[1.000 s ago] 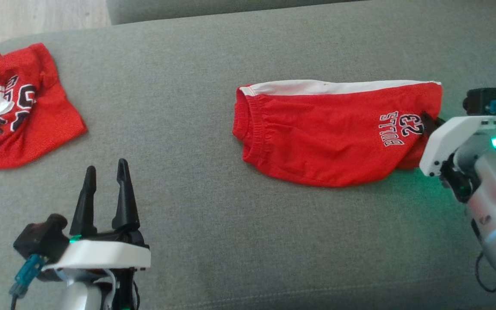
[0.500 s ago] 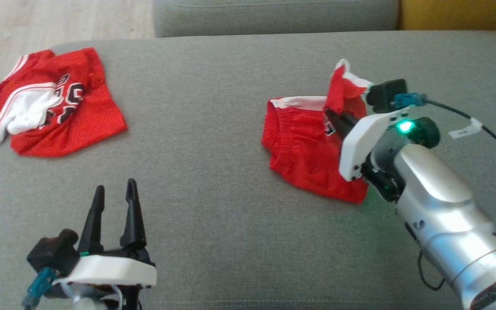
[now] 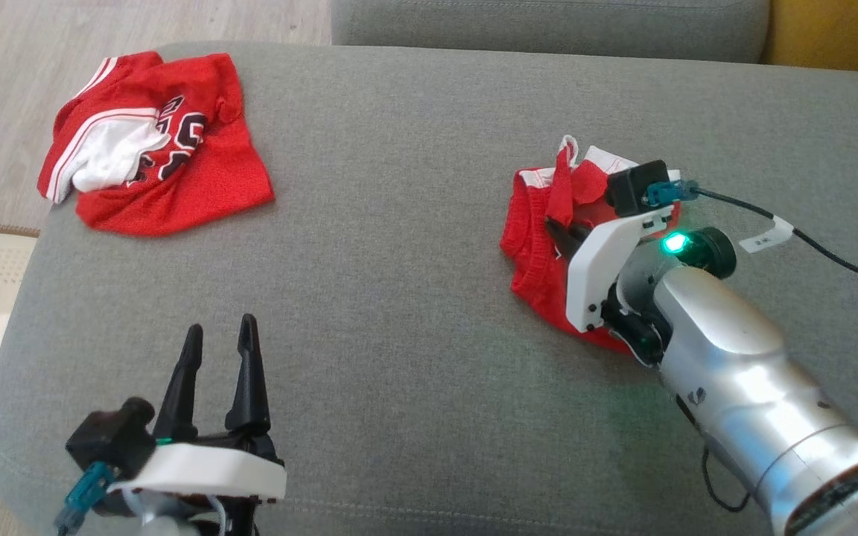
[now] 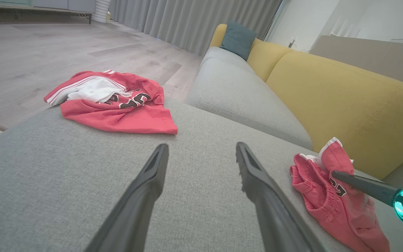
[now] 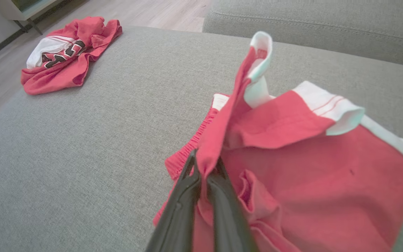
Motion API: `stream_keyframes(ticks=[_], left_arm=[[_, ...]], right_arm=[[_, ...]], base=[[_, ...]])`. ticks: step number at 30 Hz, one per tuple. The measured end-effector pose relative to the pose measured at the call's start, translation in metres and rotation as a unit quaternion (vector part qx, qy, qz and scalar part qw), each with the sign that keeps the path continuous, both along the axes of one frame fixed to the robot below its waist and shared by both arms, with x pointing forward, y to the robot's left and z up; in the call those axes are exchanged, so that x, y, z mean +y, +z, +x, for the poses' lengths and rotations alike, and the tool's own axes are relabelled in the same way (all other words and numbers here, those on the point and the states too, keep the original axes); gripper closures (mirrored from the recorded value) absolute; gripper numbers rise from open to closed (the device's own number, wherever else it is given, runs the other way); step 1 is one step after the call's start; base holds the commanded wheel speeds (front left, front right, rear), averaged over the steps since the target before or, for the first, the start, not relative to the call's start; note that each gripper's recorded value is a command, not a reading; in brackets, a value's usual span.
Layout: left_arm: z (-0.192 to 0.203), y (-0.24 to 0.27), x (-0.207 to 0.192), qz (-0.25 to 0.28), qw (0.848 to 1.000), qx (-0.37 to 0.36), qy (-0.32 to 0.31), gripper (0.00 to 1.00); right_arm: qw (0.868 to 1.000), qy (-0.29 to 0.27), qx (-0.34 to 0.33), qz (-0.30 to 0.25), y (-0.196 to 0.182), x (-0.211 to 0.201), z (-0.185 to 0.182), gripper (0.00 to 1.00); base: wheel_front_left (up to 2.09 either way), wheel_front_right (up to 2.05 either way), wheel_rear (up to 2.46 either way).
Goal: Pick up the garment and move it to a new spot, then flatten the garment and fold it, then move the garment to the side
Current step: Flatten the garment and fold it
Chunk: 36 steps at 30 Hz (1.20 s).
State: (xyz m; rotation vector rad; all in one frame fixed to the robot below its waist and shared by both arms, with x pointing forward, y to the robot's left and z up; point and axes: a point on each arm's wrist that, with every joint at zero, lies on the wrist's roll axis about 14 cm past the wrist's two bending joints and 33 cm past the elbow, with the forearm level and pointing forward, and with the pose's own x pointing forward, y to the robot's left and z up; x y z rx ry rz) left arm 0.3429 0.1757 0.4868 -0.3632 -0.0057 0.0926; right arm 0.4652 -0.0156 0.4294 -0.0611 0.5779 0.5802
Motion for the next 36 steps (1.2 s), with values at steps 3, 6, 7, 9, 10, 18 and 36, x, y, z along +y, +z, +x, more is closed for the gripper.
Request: stream_keyframes(ticks=[3, 6, 7, 9, 10, 18, 36], left_arm=[[0.000, -0.001, 0.000, 0.000, 1.000, 0.001, 0.002, 0.00], [0.001, -0.001, -0.002, 0.000, 1.000, 0.002, -0.001, 0.00], [0.002, -0.001, -0.003, 0.000, 1.000, 0.002, -0.004, 0.00], [0.004, -0.001, -0.007, -0.001, 1.000, 0.003, -0.008, 0.00], [0.005, -0.001, -0.009, -0.001, 1.000, 0.003, -0.012, 0.00], [0.014, -0.002, -0.026, -0.004, 0.999, 0.003, -0.039, 0.00], [0.022, -0.003, -0.034, -0.006, 0.998, 0.002, -0.055, 0.00]], right_arm=[[1.000, 0.003, -0.003, -0.004, 0.001, 0.001, 0.001, 0.00], [1.000, 0.007, -0.010, -0.005, 0.003, 0.002, 0.000, 0.00], [1.000, 0.009, -0.014, -0.005, 0.003, 0.002, -0.001, 0.00], [1.000, 0.011, -0.023, -0.003, 0.006, 0.002, -0.001, 0.00], [1.000, 0.012, -0.028, 0.002, 0.009, 0.002, -0.001, 0.00], [0.995, -0.001, -0.085, 0.056, 0.040, -0.002, 0.004, 0.00], [0.987, -0.115, -0.096, 0.051, 0.017, -0.088, 0.012, 1.00]], base=[[0.00, 0.00, 0.00], [0.00, 0.00, 0.00], [0.00, 0.00, 0.00], [0.00, 0.00, 0.00], [0.00, 0.00, 0.00], [0.00, 0.00, 0.00], [0.00, 0.00, 0.00]])
